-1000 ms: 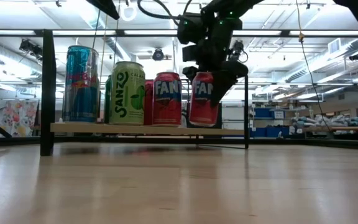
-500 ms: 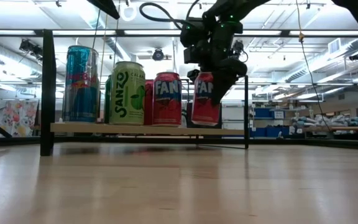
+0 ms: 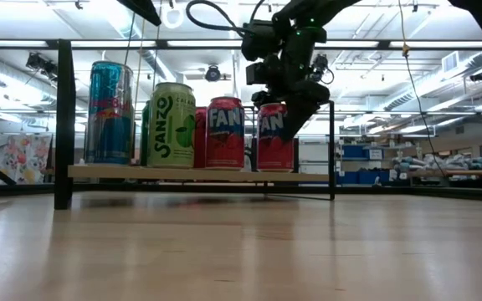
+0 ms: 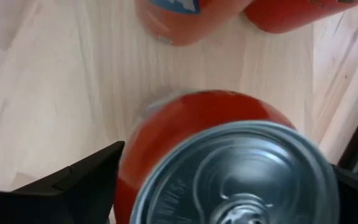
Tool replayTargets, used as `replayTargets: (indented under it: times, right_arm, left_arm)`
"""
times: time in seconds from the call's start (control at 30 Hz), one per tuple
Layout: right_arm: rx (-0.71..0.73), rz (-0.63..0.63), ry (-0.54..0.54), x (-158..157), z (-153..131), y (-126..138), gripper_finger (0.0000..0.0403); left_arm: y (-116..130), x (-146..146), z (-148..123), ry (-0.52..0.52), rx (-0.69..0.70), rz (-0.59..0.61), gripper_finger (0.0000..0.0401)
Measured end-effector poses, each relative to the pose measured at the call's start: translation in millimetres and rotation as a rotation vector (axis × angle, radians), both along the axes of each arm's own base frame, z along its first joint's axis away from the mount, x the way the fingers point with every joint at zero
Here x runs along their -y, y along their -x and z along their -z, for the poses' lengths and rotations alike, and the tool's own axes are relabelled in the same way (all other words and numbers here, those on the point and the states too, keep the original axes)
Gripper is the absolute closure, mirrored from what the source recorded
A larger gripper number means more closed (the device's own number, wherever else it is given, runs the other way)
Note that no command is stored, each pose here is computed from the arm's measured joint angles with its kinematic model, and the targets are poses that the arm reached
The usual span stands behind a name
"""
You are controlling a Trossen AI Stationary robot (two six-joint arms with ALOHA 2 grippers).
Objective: Place canned beverage on shelf
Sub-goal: Put the red soda can on the shelf
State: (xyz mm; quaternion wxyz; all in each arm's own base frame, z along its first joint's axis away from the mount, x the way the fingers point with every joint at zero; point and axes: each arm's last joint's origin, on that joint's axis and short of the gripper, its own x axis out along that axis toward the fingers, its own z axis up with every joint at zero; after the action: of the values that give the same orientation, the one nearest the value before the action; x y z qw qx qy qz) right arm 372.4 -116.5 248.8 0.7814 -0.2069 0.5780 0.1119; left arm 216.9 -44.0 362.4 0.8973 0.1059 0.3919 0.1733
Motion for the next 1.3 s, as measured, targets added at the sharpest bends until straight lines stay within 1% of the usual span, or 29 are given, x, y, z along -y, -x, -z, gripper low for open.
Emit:
replayTargets:
  times: [0.13,0.43,0.67,0.8,1.03,1.3]
  right_arm:
    - [-0.021,-0.009,0.034,-5,0,-1,0.0016]
    - [-0.076,-0.014,0.190,-9,0,-1,0.0016]
    - [-0.112,-0.034,0.291,-10,0,-1,0.0016]
    - [-0.112,-0.069,0.294,-14,0,-2,0.0016]
    - [-0.098,-0.129,0.254,-22,0,-5,0.0016]
    - [-0.110,-0.234,0.285,-34,0,-7,0.0030]
  left_arm:
    - [0,0,0,0.005,0.001,-0.006,0.0015]
    - [1,0,1,0.010,-0.002,-0.013,0.0015]
    - [1,0,1,0.011,-0.001,-0.015,0.0015]
    - [1,0,1,0.011,-0.003,-0.015,0.0015]
    - [1,0,1,0.009,-0.008,-0.015,0.0015]
    - [1,0,1,0.008,-0.009,-0.014,0.0015]
